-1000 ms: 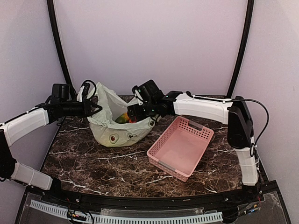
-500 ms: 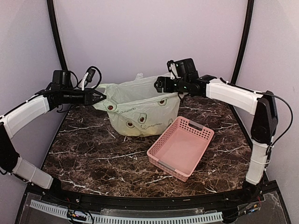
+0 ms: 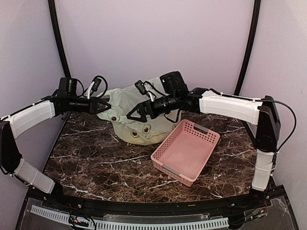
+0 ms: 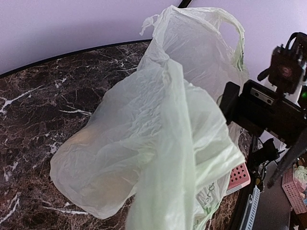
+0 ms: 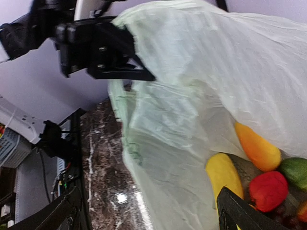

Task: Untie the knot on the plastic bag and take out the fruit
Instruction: Adjust the bag opening for the takeout bag, then reach into the gripper in the takeout bag.

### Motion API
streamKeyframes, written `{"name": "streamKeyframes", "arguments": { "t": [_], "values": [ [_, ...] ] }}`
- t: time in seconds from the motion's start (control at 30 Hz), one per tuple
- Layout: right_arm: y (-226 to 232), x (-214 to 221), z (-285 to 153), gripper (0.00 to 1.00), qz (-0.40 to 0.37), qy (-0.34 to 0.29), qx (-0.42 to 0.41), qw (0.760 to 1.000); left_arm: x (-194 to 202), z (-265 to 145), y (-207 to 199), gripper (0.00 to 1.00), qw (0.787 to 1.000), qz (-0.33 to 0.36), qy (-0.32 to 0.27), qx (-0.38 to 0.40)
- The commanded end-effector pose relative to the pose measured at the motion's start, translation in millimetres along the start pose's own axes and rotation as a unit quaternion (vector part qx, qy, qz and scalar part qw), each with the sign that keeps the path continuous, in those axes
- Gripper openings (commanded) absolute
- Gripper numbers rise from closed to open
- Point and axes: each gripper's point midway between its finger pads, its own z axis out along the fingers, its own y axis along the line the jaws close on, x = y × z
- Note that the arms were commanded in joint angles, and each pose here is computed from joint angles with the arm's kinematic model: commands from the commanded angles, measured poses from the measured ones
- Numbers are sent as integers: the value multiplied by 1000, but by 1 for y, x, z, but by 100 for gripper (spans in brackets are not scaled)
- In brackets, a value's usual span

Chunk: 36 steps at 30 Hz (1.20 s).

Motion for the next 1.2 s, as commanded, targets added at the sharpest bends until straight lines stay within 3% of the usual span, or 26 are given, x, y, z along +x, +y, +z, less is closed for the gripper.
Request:
{"name": "streamKeyframes", "arguments": {
  "t": [0.0, 0.17, 0.33, 0.53, 0.9, 1.17],
  "values": [
    [66, -32, -23, 96, -55, -45, -142, 987, 1, -4, 5, 1, 1000, 2, -7, -19],
    [85, -54, -51, 97, -80, -93, -146, 982, 2, -7, 10, 1, 999, 4, -6, -43],
    [46, -62, -53, 95, -47, -106, -20, 993, 5, -11, -4, 1, 1000, 21, -9, -18],
    [-10, -37, -24, 71, 14, -44, 112, 993, 26, -12, -7, 1, 999, 24, 7, -21],
    [-4, 75, 45, 34, 97, 75, 97, 988, 67, -6, 5, 1, 997, -41, 18, -61],
    [3, 127, 47, 28, 109, 140, 111, 978, 101, 0, 6, 1, 993, -74, 10, -86]
  ]
}}
